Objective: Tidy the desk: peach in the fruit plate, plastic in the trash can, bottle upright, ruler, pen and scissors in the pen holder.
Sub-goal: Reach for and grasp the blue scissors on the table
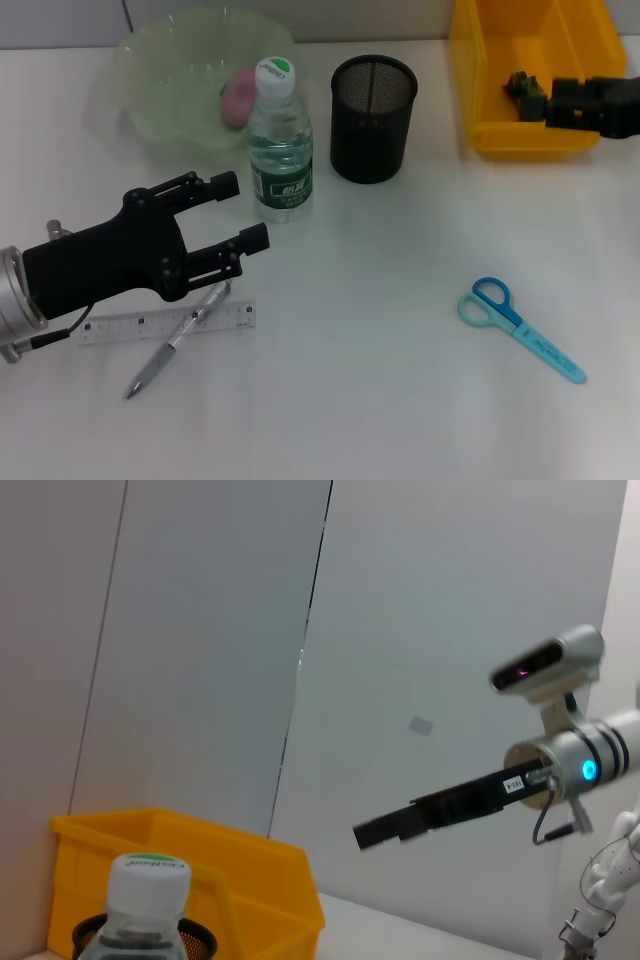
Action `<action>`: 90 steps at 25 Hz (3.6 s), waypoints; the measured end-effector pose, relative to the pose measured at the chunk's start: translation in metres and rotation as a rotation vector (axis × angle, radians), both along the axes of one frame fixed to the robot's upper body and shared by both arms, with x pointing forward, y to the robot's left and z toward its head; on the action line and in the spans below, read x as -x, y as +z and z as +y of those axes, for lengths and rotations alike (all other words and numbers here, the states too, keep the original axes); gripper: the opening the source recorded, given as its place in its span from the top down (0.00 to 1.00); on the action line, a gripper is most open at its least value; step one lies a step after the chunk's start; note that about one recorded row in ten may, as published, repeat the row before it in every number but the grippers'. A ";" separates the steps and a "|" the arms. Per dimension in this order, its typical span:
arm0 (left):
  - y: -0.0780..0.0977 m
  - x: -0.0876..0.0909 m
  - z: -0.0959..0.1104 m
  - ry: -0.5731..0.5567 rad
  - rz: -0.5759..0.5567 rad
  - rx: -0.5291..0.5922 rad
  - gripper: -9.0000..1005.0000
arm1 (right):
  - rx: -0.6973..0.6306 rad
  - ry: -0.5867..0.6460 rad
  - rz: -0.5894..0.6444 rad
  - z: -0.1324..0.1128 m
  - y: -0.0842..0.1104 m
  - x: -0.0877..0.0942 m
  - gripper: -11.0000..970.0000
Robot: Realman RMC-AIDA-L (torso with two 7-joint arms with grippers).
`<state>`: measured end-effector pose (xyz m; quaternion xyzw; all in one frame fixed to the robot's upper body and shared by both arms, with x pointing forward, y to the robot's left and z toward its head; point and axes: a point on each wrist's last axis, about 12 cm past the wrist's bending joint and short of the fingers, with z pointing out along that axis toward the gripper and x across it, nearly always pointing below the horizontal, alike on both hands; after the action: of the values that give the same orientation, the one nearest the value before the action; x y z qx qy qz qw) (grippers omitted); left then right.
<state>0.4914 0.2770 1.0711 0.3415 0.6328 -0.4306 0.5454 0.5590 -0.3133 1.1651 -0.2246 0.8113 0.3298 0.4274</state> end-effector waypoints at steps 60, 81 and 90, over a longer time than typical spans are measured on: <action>-0.013 0.000 0.000 0.061 0.012 -0.025 0.27 | 0.850 0.358 0.521 0.123 -0.006 -0.012 0.25; -0.017 -0.003 0.000 0.088 0.024 -0.045 0.27 | 0.885 0.378 0.532 0.134 -0.025 -0.012 0.25; -0.017 -0.007 -0.002 0.088 0.015 -0.050 0.27 | 0.870 0.319 0.556 0.136 -0.027 -0.014 0.25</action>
<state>0.4979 0.2751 1.0543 0.3236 0.6618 -0.3928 0.5504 0.5726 -0.1778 1.1384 -0.4055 0.9113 0.0713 0.0089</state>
